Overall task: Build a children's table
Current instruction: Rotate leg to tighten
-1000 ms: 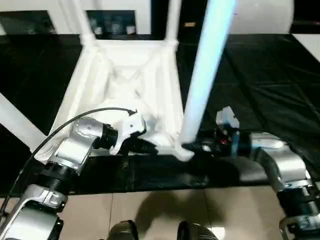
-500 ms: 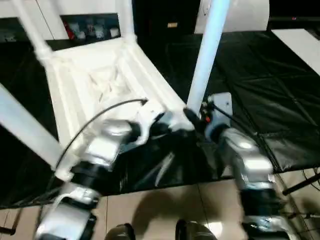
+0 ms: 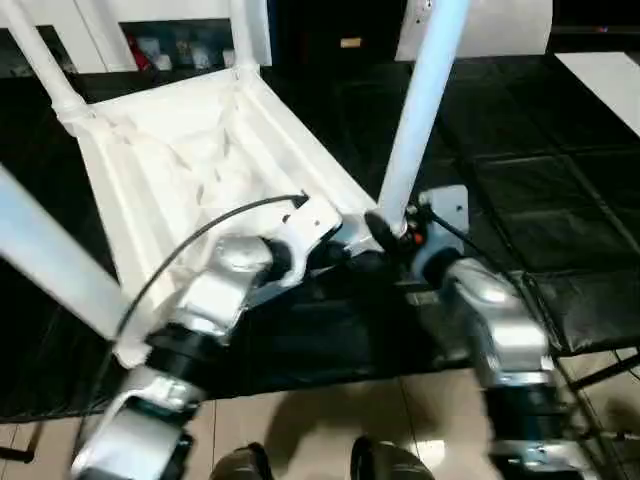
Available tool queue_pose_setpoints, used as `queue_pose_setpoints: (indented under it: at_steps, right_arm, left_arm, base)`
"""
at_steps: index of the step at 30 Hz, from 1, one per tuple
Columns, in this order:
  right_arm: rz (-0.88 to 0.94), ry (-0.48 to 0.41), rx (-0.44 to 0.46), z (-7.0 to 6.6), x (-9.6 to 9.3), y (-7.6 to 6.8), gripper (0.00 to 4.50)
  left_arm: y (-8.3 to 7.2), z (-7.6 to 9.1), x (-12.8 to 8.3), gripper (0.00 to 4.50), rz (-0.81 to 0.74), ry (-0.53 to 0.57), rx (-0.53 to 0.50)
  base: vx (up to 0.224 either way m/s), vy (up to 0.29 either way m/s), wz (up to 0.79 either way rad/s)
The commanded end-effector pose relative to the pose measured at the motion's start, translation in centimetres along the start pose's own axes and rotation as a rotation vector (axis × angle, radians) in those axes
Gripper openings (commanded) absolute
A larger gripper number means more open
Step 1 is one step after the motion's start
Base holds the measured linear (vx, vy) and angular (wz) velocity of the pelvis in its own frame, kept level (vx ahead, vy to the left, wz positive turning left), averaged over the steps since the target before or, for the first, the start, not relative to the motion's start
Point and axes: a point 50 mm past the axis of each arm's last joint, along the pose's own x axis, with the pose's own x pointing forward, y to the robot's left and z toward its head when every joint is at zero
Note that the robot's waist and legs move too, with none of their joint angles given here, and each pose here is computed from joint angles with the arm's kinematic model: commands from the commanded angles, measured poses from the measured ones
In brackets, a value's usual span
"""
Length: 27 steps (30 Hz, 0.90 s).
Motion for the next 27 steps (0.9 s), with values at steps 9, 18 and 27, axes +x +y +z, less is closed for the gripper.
queue_pose_setpoints:
  at_steps: [9, 18, 27]
  right_arm:
    - [0.420, 0.078, -0.231, 0.9, -2.1, -1.5, 4.47]
    - [0.755, 0.147, -0.225, 1.0, -3.4, -1.7, 4.09]
    - [0.881, 0.169, -0.180, 1.1, -3.1, -1.7, 3.39]
  left_arm:
    - [-0.8, -1.8, -2.5, 0.00, -0.311, 0.038, 0.136]
    - [-0.5, -2.9, -4.5, 0.00, -0.467, 0.113, 0.196]
    - [-0.9, -3.1, -4.7, 0.00, -0.540, 0.117, 0.214]
  base:
    - [0.000, 0.000, 0.00]
    - [0.000, 0.000, 0.00]
    - [0.000, 0.000, 0.00]
